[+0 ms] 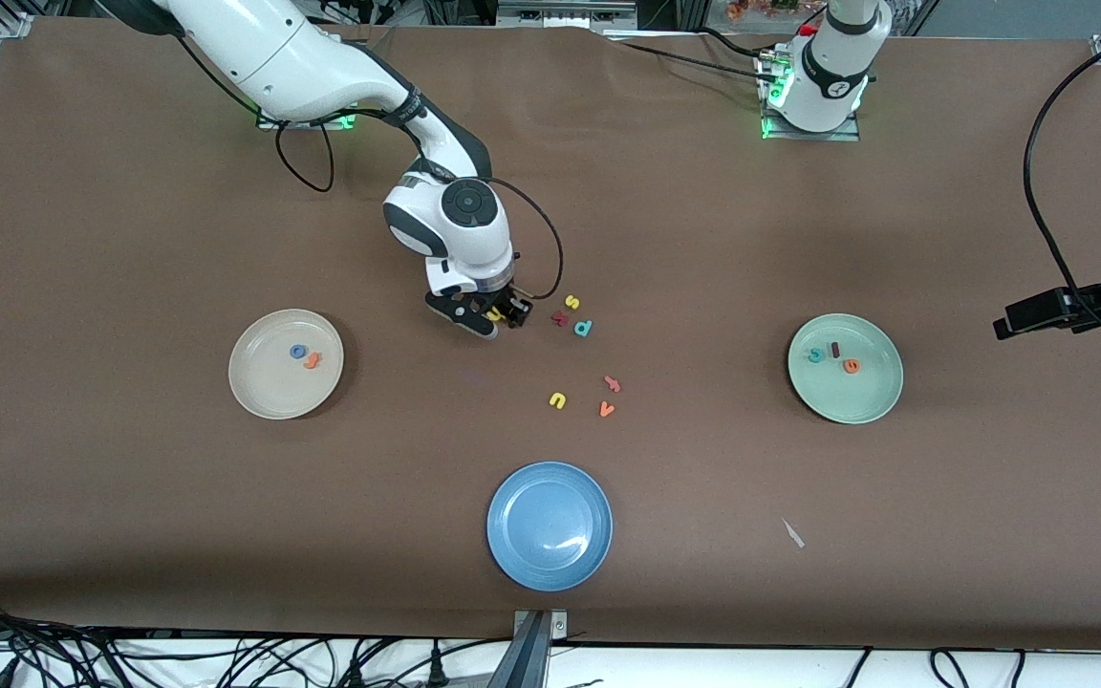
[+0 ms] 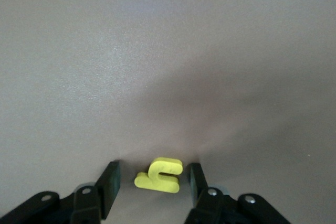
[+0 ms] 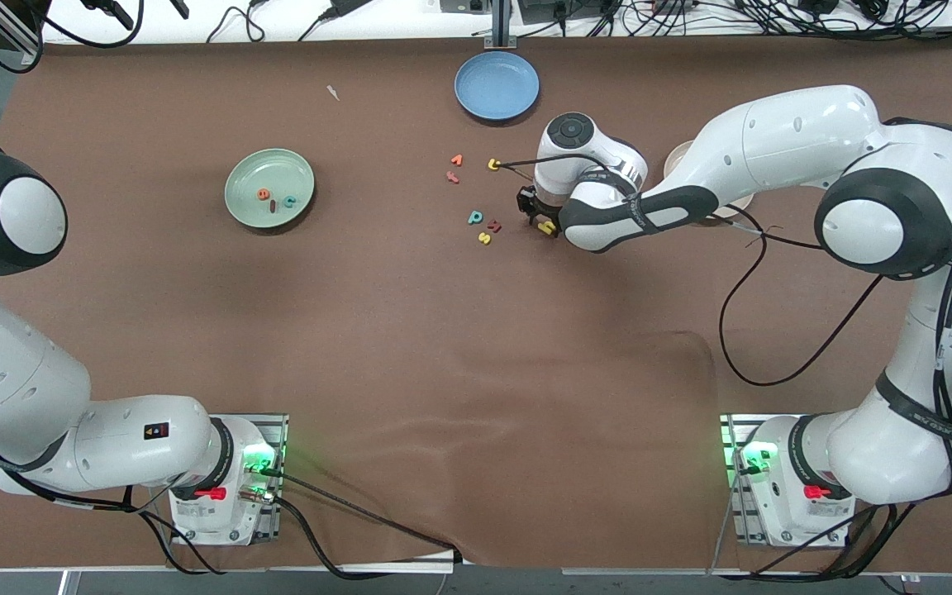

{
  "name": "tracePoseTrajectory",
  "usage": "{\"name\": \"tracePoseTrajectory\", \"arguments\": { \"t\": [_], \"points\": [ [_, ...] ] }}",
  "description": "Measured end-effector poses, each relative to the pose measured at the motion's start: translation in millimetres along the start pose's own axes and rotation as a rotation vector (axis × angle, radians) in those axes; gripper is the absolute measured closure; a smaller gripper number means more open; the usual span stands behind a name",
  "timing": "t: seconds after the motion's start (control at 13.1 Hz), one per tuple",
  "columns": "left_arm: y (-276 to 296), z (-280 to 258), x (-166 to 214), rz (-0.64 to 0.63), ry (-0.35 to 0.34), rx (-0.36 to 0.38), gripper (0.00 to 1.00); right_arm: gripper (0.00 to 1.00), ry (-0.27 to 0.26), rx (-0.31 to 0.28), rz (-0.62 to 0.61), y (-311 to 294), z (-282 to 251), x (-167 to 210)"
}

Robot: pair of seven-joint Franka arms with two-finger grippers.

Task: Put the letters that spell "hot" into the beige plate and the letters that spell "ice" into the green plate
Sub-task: 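Lower the right gripper and grasp the yellow letter, then carry the yellow letter onto the beige plate and open the right gripper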

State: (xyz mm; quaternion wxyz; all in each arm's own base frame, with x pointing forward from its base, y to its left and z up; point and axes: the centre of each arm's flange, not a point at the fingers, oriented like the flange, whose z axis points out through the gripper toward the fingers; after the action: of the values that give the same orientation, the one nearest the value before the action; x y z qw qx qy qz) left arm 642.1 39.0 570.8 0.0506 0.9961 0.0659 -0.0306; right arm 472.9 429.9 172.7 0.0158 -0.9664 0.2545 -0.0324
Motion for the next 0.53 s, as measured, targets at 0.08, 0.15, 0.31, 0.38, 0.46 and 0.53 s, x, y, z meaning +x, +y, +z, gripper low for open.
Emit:
{"name": "tracePoseTrajectory", "arguments": {
  "t": [0.08,0.15,0.31,0.38,0.46,0.53],
  "points": [
    [0.0,0.0,0.0,0.000,0.000,0.000,0.00,0.38,0.004,0.000,-0.005,-0.1,-0.1,0.0],
    [0.0,0.0,0.0,0.000,0.000,0.000,0.00,0.44,0.008,0.001,-0.010,-0.2,-0.3,0.1],
    [0.0,0.0,0.0,0.000,0.000,0.000,0.00,0.52,0.012,0.001,-0.014,-0.6,-0.9,0.3],
    [0.0,0.0,-0.1,0.000,0.000,0.000,0.00,0.62,0.015,0.005,-0.015,-1.6,-3.3,0.6],
    [0.0,0.1,-0.1,0.000,0.000,0.000,0.00,0.63,0.019,0.007,-0.017,-2.6,-4.6,0.7],
    [0.1,0.3,-0.1,0.000,-0.001,0.000,0.00,0.63,0.020,0.005,-0.021,-2.1,-2.6,0.5]
  ]
}}
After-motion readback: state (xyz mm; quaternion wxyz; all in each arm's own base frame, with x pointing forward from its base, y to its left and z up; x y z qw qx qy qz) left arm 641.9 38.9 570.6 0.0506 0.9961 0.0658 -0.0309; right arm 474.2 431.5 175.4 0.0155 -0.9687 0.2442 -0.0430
